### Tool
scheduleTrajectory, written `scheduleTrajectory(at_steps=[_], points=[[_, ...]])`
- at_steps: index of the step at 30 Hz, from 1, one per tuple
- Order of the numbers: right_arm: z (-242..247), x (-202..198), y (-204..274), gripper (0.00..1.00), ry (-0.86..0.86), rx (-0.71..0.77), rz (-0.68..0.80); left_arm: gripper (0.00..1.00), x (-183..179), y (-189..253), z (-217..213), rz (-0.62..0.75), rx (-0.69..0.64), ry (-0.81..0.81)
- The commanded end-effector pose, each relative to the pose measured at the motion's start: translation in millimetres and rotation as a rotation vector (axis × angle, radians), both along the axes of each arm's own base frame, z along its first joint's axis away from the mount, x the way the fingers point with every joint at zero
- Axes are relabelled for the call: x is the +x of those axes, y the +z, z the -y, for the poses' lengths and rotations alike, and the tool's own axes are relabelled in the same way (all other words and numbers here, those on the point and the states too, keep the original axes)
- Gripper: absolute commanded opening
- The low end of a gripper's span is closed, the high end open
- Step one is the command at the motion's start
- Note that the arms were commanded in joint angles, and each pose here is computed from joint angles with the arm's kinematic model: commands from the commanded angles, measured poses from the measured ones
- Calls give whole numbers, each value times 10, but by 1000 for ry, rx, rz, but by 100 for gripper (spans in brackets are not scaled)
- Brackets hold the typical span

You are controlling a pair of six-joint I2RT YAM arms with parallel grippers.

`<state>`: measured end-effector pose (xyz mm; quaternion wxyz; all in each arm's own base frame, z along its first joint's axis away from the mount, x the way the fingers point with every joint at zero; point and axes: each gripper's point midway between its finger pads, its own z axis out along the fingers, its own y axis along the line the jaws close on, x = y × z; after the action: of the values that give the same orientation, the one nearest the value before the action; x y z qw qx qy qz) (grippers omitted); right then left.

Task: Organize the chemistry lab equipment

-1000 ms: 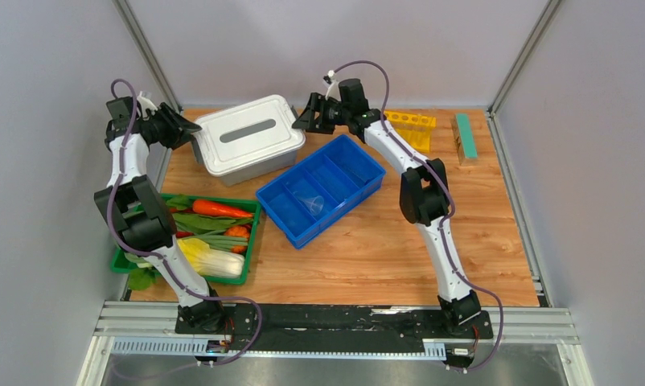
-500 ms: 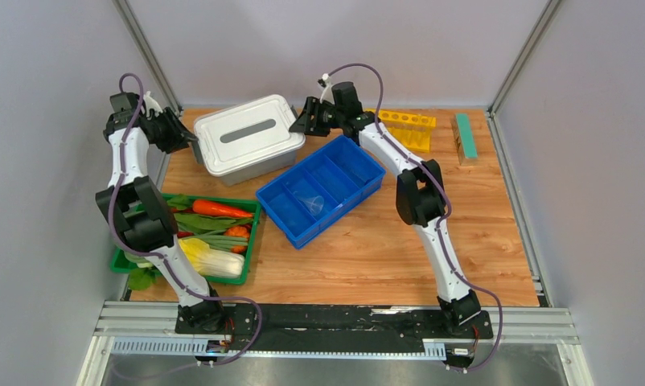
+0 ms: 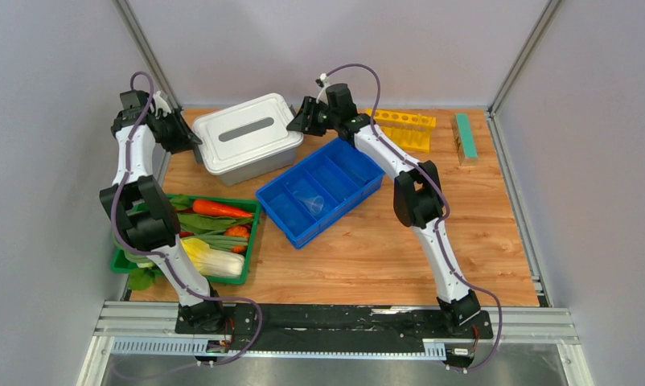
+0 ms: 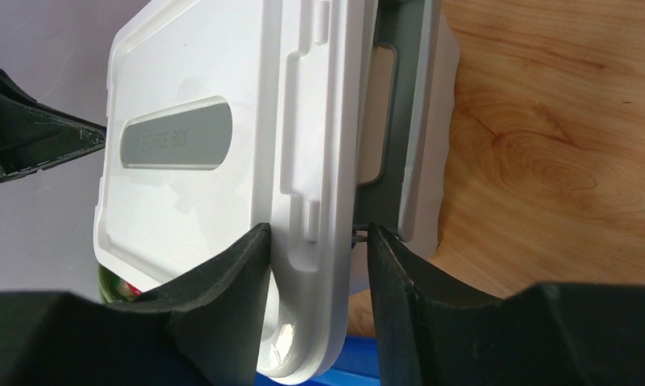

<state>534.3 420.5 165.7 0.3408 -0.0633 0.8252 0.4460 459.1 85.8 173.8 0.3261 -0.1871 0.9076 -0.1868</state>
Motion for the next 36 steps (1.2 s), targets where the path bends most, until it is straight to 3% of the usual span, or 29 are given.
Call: scheduleTrajectory(at_steps=[1, 7, 19, 27, 33, 36], points=[[12, -3, 70, 49, -62, -25, 19, 43, 94, -61, -170, -10, 83, 13], [-15, -62, 62, 58, -41, -13, -14, 33, 182, -101, -221, -6, 95, 15], [-57, -24, 40, 59, -61, -20, 6, 33, 313, -73, -306, -25, 136, 8], [-34, 59, 230, 73, -77, -24, 68, 34, 241, 245, -293, 13, 173, 20], [-62, 115, 219, 59, -80, -11, 93, 34, 284, 672, -169, 115, 183, 20], [-87, 127, 221, 60, -77, 9, 103, 34, 320, 776, -27, 148, 177, -9]])
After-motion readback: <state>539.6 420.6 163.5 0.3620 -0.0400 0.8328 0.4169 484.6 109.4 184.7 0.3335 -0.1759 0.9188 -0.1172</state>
